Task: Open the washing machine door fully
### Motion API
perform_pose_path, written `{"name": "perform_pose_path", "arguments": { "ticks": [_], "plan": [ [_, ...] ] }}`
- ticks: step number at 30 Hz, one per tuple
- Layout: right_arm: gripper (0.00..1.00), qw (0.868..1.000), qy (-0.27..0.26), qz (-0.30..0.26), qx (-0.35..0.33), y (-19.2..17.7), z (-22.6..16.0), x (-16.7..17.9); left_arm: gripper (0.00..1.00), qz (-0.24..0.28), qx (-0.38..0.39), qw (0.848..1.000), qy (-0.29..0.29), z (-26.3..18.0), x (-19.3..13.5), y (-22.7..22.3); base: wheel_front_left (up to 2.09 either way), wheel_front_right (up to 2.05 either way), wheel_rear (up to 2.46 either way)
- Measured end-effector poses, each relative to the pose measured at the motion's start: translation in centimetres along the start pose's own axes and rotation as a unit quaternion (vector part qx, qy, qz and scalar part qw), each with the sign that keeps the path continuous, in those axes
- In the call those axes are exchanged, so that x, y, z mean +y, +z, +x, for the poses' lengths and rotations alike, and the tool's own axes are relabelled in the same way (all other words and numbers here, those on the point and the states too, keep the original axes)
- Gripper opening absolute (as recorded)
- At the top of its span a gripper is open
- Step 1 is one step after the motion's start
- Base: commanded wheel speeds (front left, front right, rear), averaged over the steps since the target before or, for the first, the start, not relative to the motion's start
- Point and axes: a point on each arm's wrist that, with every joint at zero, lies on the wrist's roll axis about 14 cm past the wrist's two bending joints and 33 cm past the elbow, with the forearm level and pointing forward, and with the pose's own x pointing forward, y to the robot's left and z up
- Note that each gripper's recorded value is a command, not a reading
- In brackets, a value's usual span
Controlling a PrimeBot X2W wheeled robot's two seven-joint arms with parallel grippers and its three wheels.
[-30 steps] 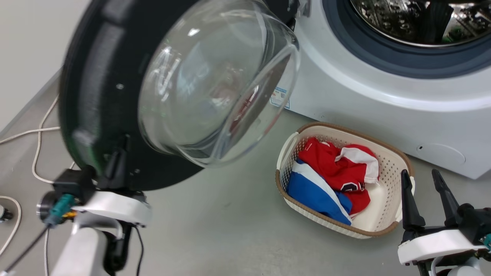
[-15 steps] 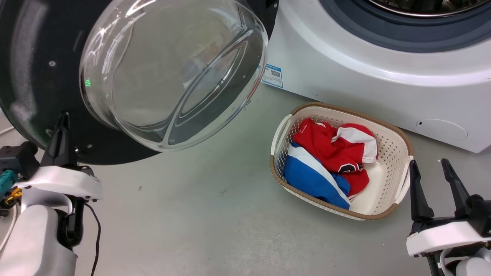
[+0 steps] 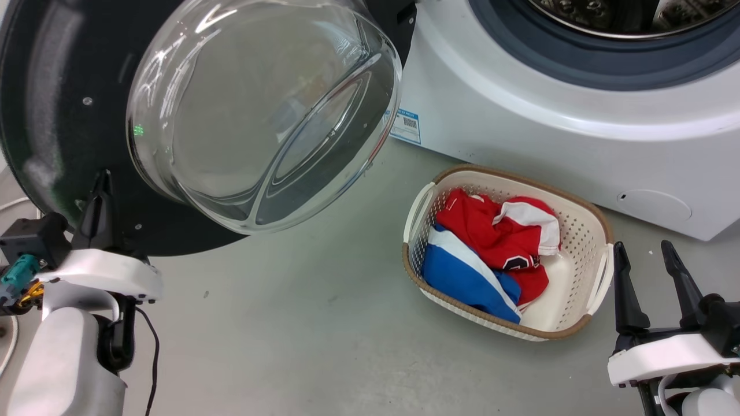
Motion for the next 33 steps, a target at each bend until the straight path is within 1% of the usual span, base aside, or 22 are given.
{"name": "perform_pose_path", "arguments": {
  "ticks": [5, 7, 13, 20, 26, 29, 31, 33],
  "plan": [
    [1.00, 1.000, -0.003, 0.005, -0.019, 1.6, -0.4, 0.4, 0.00, -0.004, -0.009, 1.000, -0.022, -1.1, -1.4, 0.3, 0.00, 0.00, 0.00],
    [1.00, 1.000, -0.005, 0.007, -0.028, 2.4, -0.7, 0.6, 0.00, -0.004, -0.025, 0.999, -0.035, -1.4, -2.1, 1.2, 0.00, 0.00, 0.00],
    [1.00, 0.998, -0.017, 0.006, -0.057, 5.0, -2.1, 0.5, 0.00, -0.018, -0.045, 0.995, -0.084, -3.2, -5.5, 2.0, 0.00, 0.00, 0.00],
    [1.00, 0.995, -0.044, -0.003, -0.090, 7.6, -4.7, -0.8, 0.00, -0.042, -0.060, 0.985, -0.158, -5.2, -11.0, 2.7, 0.00, 0.00, 0.00],
    [1.00, 0.990, -0.074, -0.005, -0.117, 9.4, -7.5, -2.2, 0.00, -0.071, -0.055, 0.974, -0.210, -6.9, -15.4, 2.2, 0.00, 0.00, 0.00],
    [1.00, 0.988, -0.095, -0.010, -0.123, 9.9, -9.1, -3.3, 0.00, -0.081, -0.042, 0.969, -0.232, -7.8, -17.0, 1.3, 0.00, 0.00, 0.00],
    [1.00, 0.986, -0.110, -0.013, -0.127, 10.1, -10.2, -4.0, 0.00, -0.076, -0.032, 0.965, -0.248, -8.3, -18.1, 0.6, 0.00, 0.00, 0.00],
    [1.00, 0.983, -0.126, -0.015, -0.133, 10.5, -11.2, -4.8, 0.00, -0.085, -0.033, 0.964, -0.251, -8.5, -18.8, 0.7, 0.00, 0.00, 0.00]
  ]
}}
